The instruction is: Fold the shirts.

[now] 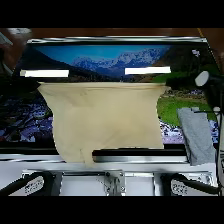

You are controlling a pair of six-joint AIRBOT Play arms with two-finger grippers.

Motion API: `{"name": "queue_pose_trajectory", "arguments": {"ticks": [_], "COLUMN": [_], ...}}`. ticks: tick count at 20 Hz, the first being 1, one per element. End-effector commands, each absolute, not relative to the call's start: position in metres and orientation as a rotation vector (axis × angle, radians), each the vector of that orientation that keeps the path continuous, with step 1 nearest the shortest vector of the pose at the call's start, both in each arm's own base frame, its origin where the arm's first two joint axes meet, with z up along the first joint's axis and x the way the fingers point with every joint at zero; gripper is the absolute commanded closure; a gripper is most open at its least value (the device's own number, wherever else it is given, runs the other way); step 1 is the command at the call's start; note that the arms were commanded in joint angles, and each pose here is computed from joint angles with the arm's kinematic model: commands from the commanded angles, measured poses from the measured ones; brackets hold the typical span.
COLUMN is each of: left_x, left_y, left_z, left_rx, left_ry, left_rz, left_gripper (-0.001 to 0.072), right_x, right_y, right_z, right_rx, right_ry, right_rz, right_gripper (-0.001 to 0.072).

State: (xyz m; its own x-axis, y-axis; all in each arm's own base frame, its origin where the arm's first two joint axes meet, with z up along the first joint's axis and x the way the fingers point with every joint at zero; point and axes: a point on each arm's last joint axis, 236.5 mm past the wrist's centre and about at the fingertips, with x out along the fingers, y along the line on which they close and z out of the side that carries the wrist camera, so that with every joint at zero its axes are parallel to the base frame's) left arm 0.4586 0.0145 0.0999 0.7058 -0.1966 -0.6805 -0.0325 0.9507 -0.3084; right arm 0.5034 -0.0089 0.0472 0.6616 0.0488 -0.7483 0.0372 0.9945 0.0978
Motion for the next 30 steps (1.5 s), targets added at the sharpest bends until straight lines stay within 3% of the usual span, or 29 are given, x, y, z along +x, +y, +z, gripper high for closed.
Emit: {"name": "queue_pose_trajectory", "arguments": {"ticks": [1, 10, 18, 24, 25, 26, 27, 30], "left_x": [0.511, 0.521, 0.391, 0.382, 0.382, 0.38, 0.378, 0.367], "left_y": [0.023, -0.018, -0.017, -0.02, -0.02, -0.02, -0.019, -0.006], "left_z": [0.07, -0.024, -0.079, -0.089, -0.088, -0.086, -0.081, -0.051], "left_rx": [-0.402, -0.386, -0.277, -0.322, -0.325, -0.325, -0.329, -0.35], "left_ry": [0.683, 0.852, 1.468, 1.526, 1.528, 1.538, 1.55, 1.576], "left_rz": [-0.035, -0.076, -0.192, -0.163, -0.162, -0.166, -0.17, -0.179], "left_gripper": [0.0675, 0.0675, 0.0675, 0.065, 0.0498, 0.0351, 0.0275, 0.0256], "right_x": [0.567, 0.554, 0.437, 0.421, 0.422, 0.424, 0.421, 0.396], "right_y": [0.003, 0.003, -0.003, 0.011, 0.016, 0.018, 0.019, -0.008], "right_z": [0.046, -0.039, -0.083, -0.112, -0.11, -0.107, -0.1, -0.063], "right_rx": [0.222, 0.264, 0.288, 0.356, 0.38, 0.386, 0.359, 0.114], "right_ry": [0.603, 0.811, 1.352, 1.466, 1.462, 1.459, 1.472, 1.555], "right_rz": [-0.023, -0.041, -0.025, -0.006, 0.002, 0.013, 0.046, 0.096], "right_gripper": [0.0648, 0.0648, 0.0648, 0.0645, 0.0571, 0.0386, 0.02, 0.0187]}}
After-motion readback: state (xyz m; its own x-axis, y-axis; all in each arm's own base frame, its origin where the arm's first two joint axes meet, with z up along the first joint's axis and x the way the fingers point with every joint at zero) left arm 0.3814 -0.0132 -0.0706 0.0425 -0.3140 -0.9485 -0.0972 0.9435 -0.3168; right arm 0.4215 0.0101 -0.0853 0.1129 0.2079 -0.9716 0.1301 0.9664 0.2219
